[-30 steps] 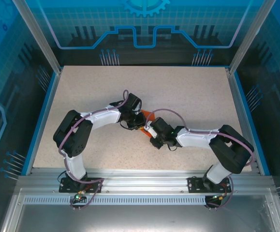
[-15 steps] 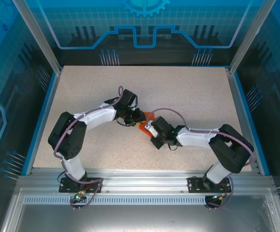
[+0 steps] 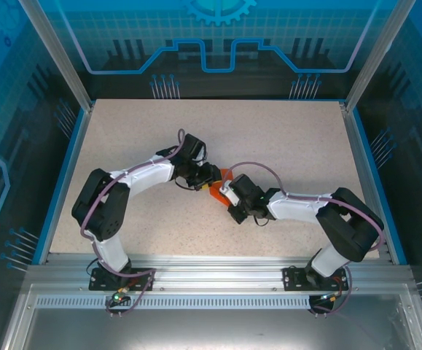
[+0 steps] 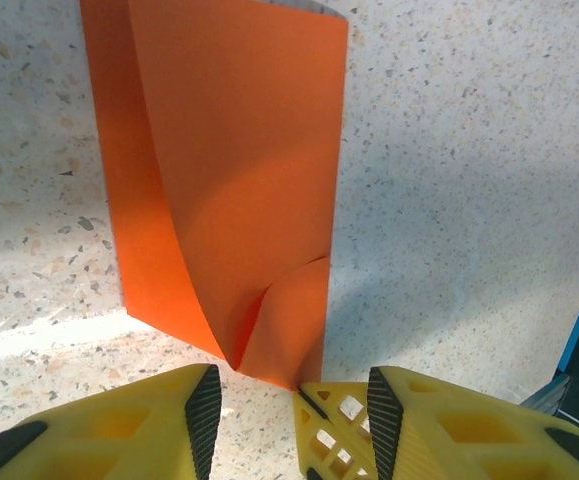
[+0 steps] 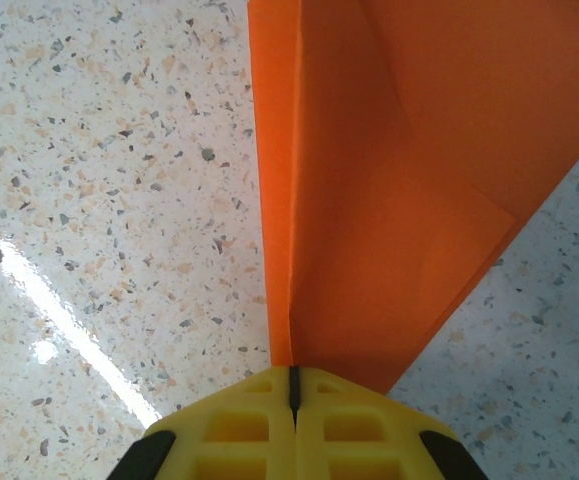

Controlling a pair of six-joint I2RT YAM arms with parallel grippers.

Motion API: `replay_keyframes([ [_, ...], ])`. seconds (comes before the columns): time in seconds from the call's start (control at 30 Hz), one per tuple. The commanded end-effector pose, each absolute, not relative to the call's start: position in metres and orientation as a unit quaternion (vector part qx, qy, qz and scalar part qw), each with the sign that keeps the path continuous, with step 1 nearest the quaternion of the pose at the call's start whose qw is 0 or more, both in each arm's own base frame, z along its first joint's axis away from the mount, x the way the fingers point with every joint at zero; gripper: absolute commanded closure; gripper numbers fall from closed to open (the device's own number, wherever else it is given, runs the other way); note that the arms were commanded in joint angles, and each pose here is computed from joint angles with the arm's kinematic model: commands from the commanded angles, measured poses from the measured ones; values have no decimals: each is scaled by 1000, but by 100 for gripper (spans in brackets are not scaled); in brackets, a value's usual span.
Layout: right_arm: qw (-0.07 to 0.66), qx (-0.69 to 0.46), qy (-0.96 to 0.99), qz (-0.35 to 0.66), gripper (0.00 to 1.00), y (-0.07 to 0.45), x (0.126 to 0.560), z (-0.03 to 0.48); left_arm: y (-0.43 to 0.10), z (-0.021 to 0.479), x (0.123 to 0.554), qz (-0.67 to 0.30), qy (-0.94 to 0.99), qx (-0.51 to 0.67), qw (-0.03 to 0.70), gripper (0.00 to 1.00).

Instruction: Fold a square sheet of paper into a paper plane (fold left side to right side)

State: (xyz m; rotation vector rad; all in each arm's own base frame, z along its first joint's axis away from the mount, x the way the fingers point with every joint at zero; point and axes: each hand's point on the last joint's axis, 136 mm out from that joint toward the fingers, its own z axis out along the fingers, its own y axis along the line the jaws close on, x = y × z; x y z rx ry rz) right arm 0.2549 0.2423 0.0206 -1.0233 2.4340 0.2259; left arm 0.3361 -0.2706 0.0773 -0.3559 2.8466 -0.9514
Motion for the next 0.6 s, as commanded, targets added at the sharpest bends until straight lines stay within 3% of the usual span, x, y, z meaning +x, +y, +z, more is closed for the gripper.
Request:
replay_keyframes([
  [0.0,252,-361,893,93,97,241,257,26,-279,66,336,-317,942,-110,34,53],
  [0.13,253,-359,894,93,97,240,258,26,-283,59,339,-316,942,-109,24,57],
  [0.23,254,-359,893,95,96,240,258,28,-287,58,341,-319,941,-109,22,68],
  [0.4,275,-357,886,107,83,245,261,43,-291,61,342,-321,941,-108,23,84],
  [0.57,292,-365,878,102,71,251,265,51,-293,64,342,-323,940,-105,23,88],
])
